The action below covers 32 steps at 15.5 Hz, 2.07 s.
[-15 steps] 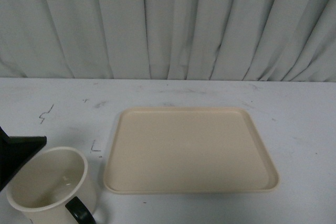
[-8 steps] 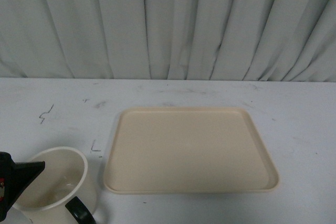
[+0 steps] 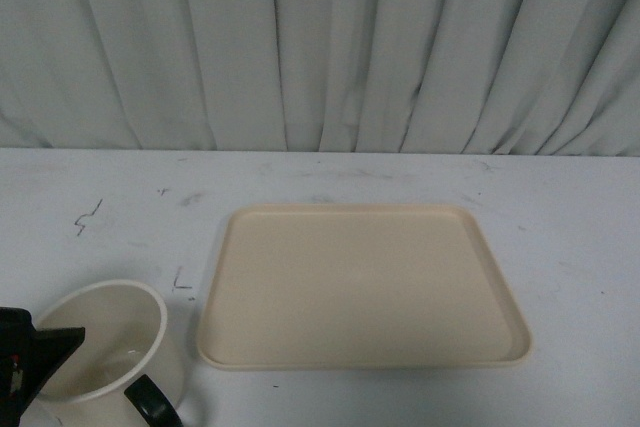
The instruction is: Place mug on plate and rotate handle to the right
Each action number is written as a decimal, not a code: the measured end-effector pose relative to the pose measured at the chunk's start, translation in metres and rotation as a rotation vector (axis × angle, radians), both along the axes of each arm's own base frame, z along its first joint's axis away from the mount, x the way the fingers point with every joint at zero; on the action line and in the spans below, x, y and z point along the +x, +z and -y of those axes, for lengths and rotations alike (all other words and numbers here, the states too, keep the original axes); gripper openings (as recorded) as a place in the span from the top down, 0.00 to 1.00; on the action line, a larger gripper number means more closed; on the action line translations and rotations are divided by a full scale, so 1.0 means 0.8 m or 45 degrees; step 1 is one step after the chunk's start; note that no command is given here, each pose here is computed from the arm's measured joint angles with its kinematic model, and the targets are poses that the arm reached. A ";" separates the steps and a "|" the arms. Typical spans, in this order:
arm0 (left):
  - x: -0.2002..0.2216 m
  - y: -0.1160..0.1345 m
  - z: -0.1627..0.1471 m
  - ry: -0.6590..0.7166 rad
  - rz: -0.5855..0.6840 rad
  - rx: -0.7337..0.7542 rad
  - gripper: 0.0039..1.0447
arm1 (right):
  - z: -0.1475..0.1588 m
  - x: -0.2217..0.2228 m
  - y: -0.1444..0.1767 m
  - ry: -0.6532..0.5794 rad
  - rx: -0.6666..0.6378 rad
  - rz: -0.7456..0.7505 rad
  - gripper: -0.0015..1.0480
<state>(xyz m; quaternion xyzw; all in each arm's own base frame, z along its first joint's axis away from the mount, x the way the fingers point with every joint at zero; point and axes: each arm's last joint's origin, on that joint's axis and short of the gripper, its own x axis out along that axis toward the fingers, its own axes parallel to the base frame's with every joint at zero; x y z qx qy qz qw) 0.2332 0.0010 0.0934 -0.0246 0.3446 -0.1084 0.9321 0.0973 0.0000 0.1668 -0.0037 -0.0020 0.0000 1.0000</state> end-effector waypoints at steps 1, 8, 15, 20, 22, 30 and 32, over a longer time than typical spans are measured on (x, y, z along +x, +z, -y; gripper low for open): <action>0.000 0.000 0.000 0.000 0.000 0.000 0.27 | 0.000 0.000 0.000 0.000 0.000 0.000 0.06; 0.003 0.009 0.007 -0.022 0.003 -0.039 0.98 | 0.000 0.000 0.000 0.000 0.000 0.000 0.06; 0.017 0.071 0.042 -0.105 0.133 -0.127 0.98 | 0.000 0.000 0.000 0.000 0.000 0.000 0.06; 0.097 0.088 0.191 -0.133 0.122 -0.272 0.98 | 0.000 0.000 0.000 0.000 0.000 0.000 0.06; 0.113 0.072 0.211 -0.089 0.075 -0.301 0.98 | 0.000 0.000 0.000 0.000 0.000 0.000 0.06; 0.131 0.044 0.202 0.106 0.037 -0.360 0.98 | 0.000 0.000 0.000 0.000 0.000 0.000 0.06; 0.131 0.041 0.202 0.119 0.032 -0.370 0.98 | 0.000 0.000 0.000 0.000 0.000 0.000 0.06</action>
